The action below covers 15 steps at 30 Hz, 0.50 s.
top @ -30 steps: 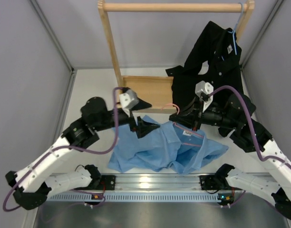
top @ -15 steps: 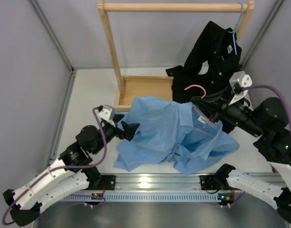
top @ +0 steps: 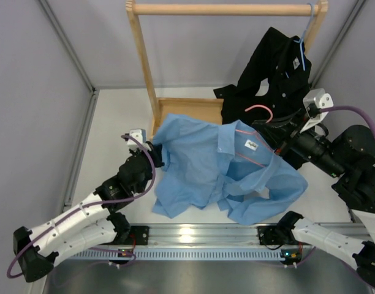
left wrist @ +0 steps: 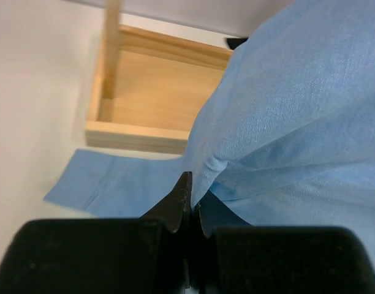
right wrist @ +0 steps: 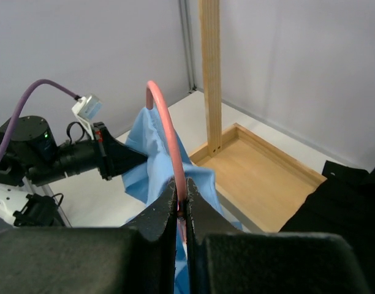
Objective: Place the shirt on the hanger
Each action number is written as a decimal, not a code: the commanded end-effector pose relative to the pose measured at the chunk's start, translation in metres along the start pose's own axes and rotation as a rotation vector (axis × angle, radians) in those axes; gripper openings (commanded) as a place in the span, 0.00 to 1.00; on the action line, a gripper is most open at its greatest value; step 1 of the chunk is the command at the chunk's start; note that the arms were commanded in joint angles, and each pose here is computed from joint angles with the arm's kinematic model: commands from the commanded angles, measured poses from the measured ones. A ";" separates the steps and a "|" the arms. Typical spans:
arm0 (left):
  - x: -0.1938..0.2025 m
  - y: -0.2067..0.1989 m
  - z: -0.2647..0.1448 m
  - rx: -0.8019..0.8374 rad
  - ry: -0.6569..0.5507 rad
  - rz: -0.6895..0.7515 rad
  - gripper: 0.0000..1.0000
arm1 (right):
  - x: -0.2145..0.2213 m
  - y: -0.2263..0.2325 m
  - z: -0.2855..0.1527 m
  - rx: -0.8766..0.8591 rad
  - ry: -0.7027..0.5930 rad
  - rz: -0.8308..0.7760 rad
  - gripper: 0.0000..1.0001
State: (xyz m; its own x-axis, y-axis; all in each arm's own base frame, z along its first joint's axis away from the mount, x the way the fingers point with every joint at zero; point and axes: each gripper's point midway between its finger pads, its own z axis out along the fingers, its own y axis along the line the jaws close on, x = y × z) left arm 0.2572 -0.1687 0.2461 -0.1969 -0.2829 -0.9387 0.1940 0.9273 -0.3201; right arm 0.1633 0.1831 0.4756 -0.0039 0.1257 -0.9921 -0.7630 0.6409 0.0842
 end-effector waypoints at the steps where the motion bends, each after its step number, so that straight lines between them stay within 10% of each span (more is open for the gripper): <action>1: -0.012 0.055 -0.005 -0.329 -0.111 -0.153 0.00 | -0.015 -0.014 -0.005 0.092 -0.061 0.007 0.00; 8: -0.002 0.042 0.000 -0.239 -0.086 -0.188 0.03 | -0.008 -0.014 0.004 0.081 -0.036 0.014 0.00; 11: -0.010 0.025 0.000 -0.154 -0.073 -0.179 0.33 | -0.006 -0.013 0.008 0.073 -0.025 0.015 0.00; 15: -0.038 -0.013 -0.011 0.056 -0.062 -0.104 0.98 | -0.004 -0.016 0.009 0.089 -0.020 0.007 0.00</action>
State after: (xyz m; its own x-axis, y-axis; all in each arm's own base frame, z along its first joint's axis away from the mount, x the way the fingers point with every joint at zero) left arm 0.2595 -0.1474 0.2330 -0.1978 -0.3849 -0.9015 0.0401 0.9157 -0.3998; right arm 0.1795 0.1823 0.4660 -0.0344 0.1129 -0.9930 -0.7147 0.6917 0.1034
